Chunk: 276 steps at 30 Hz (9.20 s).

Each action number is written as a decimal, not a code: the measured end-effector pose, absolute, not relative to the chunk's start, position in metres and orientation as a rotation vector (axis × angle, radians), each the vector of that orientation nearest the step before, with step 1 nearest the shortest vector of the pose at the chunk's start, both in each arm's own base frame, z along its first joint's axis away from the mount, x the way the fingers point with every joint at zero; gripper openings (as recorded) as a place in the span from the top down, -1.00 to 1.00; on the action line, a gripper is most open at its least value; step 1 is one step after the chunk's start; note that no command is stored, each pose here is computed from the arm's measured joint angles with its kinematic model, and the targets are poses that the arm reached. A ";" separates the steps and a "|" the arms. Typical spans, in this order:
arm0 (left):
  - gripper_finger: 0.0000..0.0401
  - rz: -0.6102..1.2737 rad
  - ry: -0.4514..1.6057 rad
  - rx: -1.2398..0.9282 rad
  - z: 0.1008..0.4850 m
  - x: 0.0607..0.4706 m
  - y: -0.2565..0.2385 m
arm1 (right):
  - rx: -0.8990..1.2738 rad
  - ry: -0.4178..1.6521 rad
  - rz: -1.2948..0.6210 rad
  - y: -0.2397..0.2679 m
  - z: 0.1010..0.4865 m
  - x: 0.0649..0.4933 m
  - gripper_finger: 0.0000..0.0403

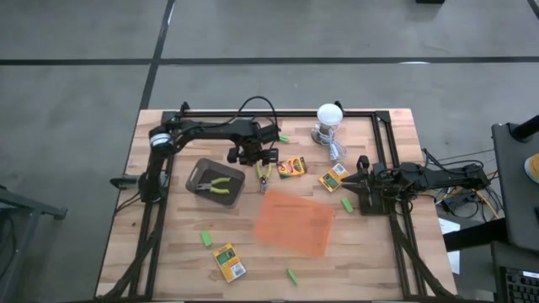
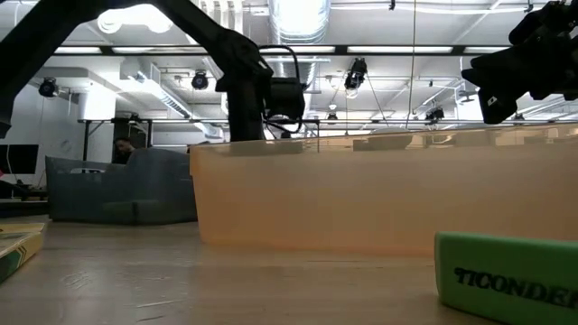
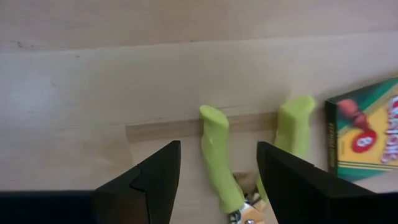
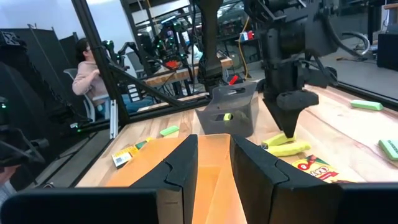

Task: Pick & Place School Supplies
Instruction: Put the pliers into the black bin, then adjust the bottom crayon box

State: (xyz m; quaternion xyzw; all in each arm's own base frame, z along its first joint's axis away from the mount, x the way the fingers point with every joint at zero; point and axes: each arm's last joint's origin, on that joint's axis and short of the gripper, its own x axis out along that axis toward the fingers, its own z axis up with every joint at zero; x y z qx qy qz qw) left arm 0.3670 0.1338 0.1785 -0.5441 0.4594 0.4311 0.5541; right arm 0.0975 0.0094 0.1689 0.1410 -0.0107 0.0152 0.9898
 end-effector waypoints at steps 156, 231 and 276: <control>0.75 0.191 1.262 -0.102 0.211 0.213 0.047 | 0.282 -0.017 0.029 0.009 0.168 0.097 0.55; 0.34 0.395 1.012 -0.518 0.331 0.225 0.043 | 0.283 -0.017 0.030 0.009 0.169 0.097 0.55; 0.34 0.136 0.828 -0.314 0.345 0.220 -0.068 | 0.283 -0.017 0.029 0.009 0.168 0.097 0.55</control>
